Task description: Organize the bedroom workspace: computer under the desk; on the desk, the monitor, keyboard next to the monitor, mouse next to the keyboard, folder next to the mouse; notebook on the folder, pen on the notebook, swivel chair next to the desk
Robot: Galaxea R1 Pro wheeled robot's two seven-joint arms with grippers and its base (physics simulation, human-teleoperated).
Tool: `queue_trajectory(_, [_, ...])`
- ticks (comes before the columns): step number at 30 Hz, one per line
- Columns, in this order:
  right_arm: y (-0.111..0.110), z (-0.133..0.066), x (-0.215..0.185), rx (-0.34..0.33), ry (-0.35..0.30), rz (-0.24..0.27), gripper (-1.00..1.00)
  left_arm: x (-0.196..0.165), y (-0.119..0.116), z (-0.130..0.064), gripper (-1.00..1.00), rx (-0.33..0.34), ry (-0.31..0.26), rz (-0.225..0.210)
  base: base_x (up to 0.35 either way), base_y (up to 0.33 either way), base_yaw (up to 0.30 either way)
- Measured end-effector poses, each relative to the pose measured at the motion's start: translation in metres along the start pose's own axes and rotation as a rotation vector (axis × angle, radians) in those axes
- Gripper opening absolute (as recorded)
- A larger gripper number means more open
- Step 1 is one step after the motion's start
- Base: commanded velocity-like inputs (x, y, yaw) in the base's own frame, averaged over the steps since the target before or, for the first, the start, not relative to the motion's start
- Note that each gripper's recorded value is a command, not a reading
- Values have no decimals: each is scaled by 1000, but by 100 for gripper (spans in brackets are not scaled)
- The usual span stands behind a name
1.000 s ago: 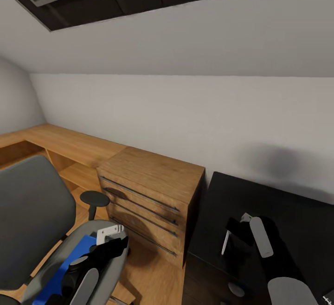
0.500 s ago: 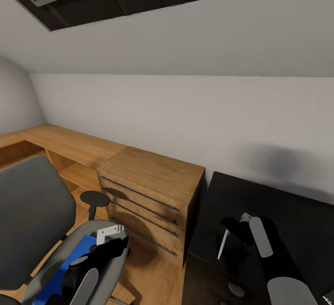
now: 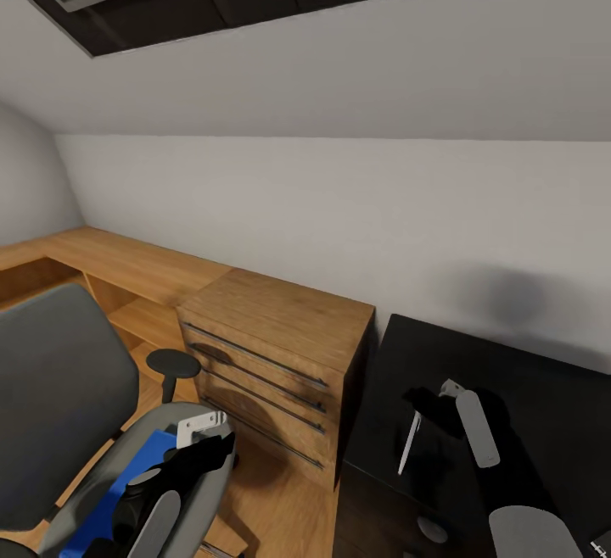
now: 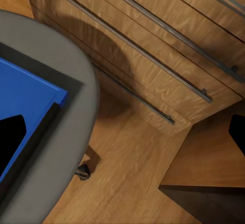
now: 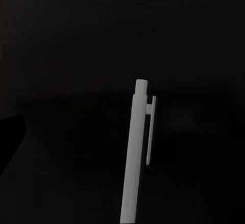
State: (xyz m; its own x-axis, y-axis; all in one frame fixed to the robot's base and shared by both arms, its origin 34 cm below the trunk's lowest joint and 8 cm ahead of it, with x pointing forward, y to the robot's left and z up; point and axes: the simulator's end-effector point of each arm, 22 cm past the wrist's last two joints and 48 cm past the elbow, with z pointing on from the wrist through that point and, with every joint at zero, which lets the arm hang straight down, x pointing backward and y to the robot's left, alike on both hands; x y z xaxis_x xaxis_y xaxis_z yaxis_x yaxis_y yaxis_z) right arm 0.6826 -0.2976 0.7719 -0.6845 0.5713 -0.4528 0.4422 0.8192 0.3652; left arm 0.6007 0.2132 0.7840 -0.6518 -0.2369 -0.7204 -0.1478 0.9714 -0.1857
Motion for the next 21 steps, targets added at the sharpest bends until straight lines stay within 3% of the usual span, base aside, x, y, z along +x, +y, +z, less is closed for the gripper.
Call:
queue_trajectory(6, [25,-16,-18,-44,-62,-39,100,0,-1,0,100,2,-1,0,0,0,0])
queue_trajectory(9, [49,-20,-12,-77,-65,-50,100,-1,-1,0,100,3,-2,0,0,0,40])
queue_trajectory(12, [59,-20,-5,-82,-59,-53,100,-1,-1,0,100,3,-3,-1,0,0,154])
queue_trajectory(21, [69,-19,4,-67,-54,-82,100,-1,-1,0,100,2,-2,-1,0,0,249])
